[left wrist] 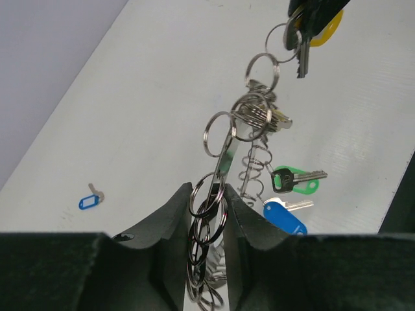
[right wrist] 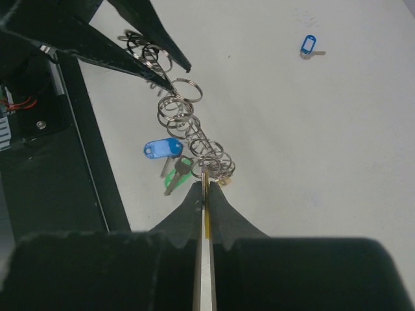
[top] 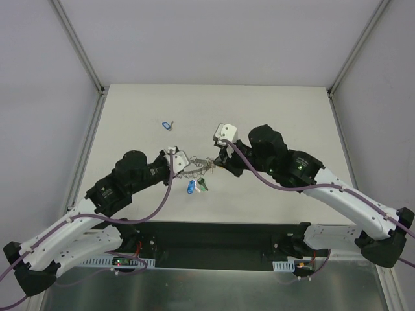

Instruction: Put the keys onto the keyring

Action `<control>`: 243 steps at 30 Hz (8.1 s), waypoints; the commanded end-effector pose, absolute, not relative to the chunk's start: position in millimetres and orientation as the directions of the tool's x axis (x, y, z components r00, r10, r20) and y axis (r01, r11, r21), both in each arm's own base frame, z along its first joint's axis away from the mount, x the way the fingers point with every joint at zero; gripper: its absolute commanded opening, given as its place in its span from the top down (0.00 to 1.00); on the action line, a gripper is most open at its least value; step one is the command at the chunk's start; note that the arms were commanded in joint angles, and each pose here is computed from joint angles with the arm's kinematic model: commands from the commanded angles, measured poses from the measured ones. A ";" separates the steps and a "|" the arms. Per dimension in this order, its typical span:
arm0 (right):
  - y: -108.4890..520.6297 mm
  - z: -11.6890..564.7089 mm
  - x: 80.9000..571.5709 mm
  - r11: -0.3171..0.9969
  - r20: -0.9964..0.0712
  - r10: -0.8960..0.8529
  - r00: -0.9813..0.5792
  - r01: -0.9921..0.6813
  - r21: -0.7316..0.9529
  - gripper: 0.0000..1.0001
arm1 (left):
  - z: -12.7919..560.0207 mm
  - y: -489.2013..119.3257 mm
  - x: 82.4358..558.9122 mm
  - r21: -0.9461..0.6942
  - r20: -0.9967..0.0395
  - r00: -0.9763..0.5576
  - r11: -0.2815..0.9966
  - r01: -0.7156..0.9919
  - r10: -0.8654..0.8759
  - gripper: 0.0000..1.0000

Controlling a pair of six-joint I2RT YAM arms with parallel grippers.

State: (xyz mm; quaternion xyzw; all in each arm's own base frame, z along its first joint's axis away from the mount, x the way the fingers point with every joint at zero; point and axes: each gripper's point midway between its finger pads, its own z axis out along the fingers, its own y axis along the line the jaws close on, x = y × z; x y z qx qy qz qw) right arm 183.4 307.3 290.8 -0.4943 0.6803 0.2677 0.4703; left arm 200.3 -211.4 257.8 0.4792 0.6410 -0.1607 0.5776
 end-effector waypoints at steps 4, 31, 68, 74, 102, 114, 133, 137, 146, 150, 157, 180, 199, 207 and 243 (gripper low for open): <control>297.0 315.9 159.5 0.228 -0.883 -0.469 0.012 -0.964 -0.135 0.99 | 258.9 -216.9 183.1 0.236 -0.949 0.089 0.498 0.834 0.302 0.62; 277.8 314.8 164.1 0.320 -0.810 -0.575 -0.118 -0.943 -0.090 0.99 | 309.6 -284.1 150.7 0.065 -0.998 0.063 0.260 0.963 0.014 0.38; 281.3 322.7 159.7 0.356 -0.814 -0.560 -0.155 -0.932 -0.067 0.99 | 294.7 -320.7 168.8 0.038 -0.999 0.027 0.308 0.951 0.038 0.72; 277.4 324.3 158.4 0.343 -0.809 -0.571 -0.136 -0.935 -0.085 0.99 | 291.6 -316.3 168.5 0.050 -0.998 0.038 0.316 0.947 0.044 0.90; 272.3 330.8 154.1 0.339 -0.812 -0.569 -0.131 -0.937 -0.086 0.99 | 287.6 -326.7 155.6 0.051 -0.997 0.038 0.217 0.975 0.061 0.78; 272.2 329.9 152.0 0.329 -0.806 -0.577 -0.132 -0.941 -0.081 0.99 | 291.8 -324.2 161.6 0.057 -0.998 0.044 0.255 0.965 0.055 0.87; 273.7 331.9 140.7 0.287 -0.800 -0.582 -0.144 -0.957 -0.036 0.99 | 300.4 -322.7 161.1 0.065 -0.998 0.058 0.259 0.964 0.035 0.78; 273.7 331.4 138.3 0.276 -0.800 -0.583 -0.142 -0.961 -0.031 0.99 | 303.3 -324.4 156.5 0.070 -0.998 0.066 0.232 0.970 0.023 0.77; 273.1 325.0 135.3 0.242 -0.784 -0.608 -0.124 -0.970 -0.035 0.99 | 313.9 -327.6 137.2 0.100 -0.995 0.103 0.125 0.987 -0.019 0.77; 273.0 323.1 134.7 0.234 -0.781 -0.613 -0.118 -0.972 -0.036 0.99 | 314.3 -329.7 129.9 0.106 -0.994 0.108 0.078 0.991 -0.023 0.78; 273.3 324.7 133.5 0.234 -0.784 -0.608 -0.125 -0.972 -0.026 0.99 | 309.9 -333.5 128.2 0.088 -0.996 0.089 0.055 0.995 -0.012 0.82; 230.5 311.8 152.6 0.338 -0.765 -0.628 -0.145 -0.936 -0.100 0.99 | 316.5 -306.7 138.7 0.130 -0.990 0.138 0.205 0.970 -0.022 1.00; 243.9 318.6 148.3 0.289 -0.801 -0.586 -0.124 -0.955 -0.063 0.99 | 311.7 -301.2 139.7 0.088 -0.993 0.103 0.241 0.966 -0.052 0.92; 247.3 318.3 150.8 0.292 -0.797 -0.589 -0.131 -0.955 -0.059 0.99 | 299.9 -316.0 139.8 0.029 -1.000 0.030 0.191 0.981 -0.005 0.60; 261.3 330.7 157.4 0.358 -0.800 -0.574 -0.174 -0.932 -0.055 0.99 | 291.5 -342.6 158.2 -0.014 -0.995 -0.037 0.240 0.971 0.093 0.74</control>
